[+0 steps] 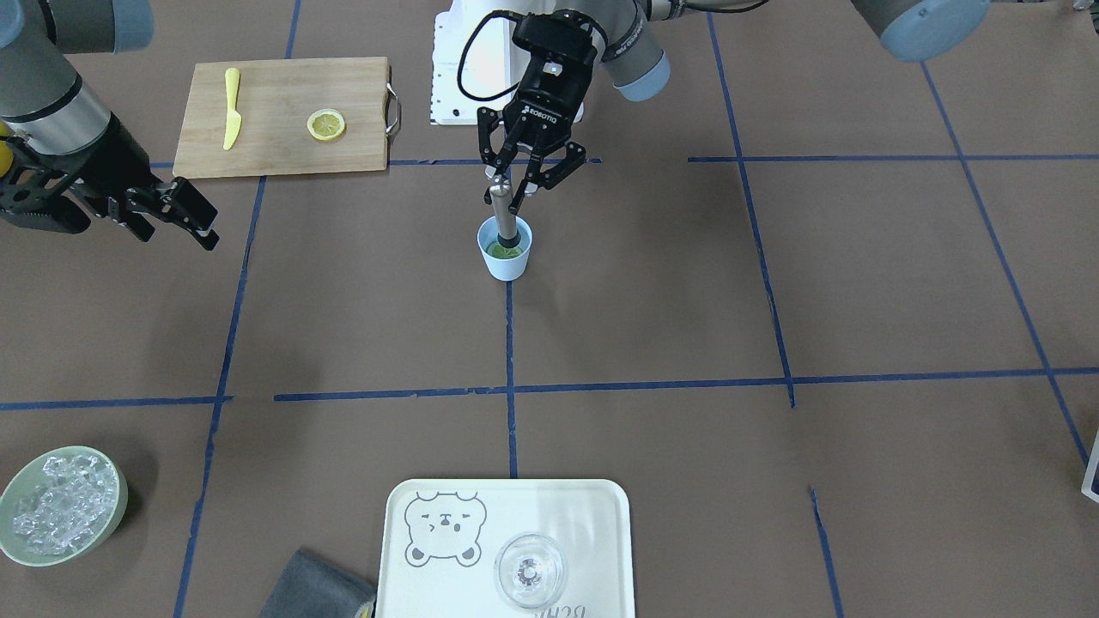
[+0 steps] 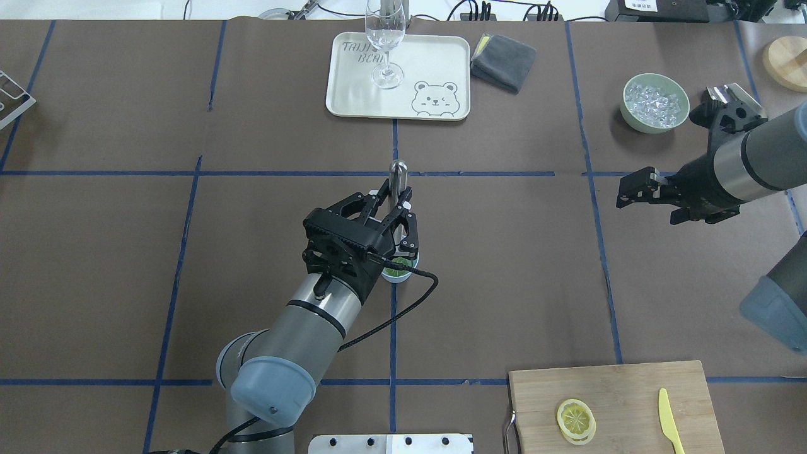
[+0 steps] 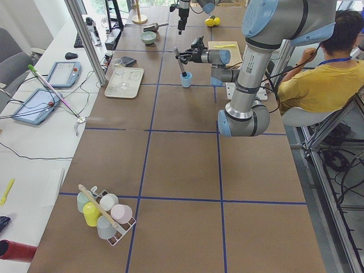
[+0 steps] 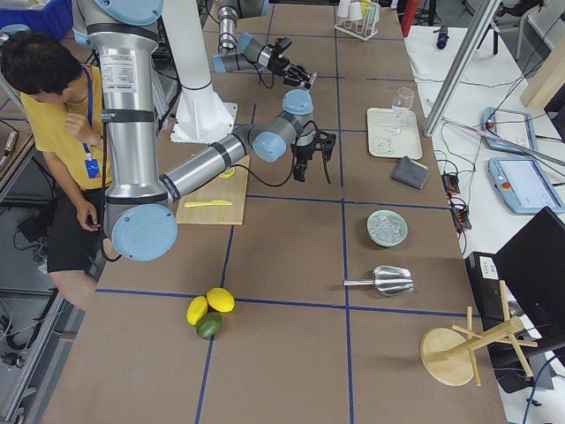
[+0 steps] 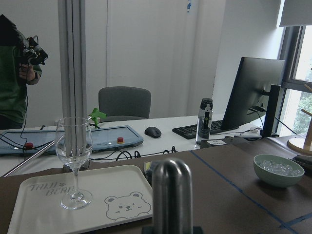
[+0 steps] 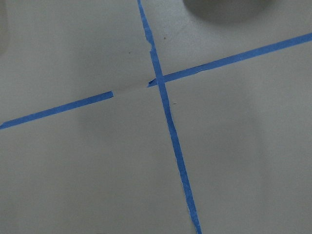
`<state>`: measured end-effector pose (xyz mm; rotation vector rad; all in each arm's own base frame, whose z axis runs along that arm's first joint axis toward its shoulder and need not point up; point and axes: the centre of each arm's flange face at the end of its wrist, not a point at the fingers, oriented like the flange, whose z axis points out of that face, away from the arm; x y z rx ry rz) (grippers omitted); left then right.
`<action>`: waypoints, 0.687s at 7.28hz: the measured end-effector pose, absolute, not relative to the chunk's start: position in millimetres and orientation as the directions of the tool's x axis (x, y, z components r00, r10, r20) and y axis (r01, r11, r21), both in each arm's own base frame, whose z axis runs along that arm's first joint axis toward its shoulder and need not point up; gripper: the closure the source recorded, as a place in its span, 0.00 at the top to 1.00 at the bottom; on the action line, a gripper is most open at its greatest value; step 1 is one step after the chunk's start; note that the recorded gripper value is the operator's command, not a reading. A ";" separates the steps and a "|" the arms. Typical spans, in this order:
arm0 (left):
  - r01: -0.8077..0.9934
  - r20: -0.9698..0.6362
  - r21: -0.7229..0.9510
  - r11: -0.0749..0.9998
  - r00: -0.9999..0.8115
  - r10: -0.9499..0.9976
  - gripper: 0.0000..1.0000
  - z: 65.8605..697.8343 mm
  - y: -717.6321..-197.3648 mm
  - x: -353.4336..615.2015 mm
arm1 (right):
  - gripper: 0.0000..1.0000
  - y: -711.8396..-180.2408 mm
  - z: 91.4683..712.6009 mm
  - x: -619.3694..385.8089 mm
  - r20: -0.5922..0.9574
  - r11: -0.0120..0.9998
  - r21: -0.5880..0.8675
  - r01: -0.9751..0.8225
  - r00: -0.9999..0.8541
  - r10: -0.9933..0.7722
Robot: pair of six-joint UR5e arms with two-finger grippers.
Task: Squeeze lemon into cup
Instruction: 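Press the muddler down into the cup onto the lemon slice with the left gripper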
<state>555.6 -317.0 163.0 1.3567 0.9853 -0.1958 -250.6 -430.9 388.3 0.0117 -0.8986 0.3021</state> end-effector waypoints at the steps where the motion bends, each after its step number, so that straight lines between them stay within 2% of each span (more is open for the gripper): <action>1: 0.626 -0.675 0.733 0.269 0.614 0.409 0.00 169.3 -315.7 564.1 | 1.00 -431.0 388.5 -250.7 0.771 0.958 -0.116 -0.264 0.584 0.254; 5: 0.591 -0.654 0.753 0.288 0.629 0.420 0.00 183.4 -304.0 587.1 | 1.00 -431.4 389.5 -251.6 0.770 0.957 -0.117 -0.264 0.585 0.255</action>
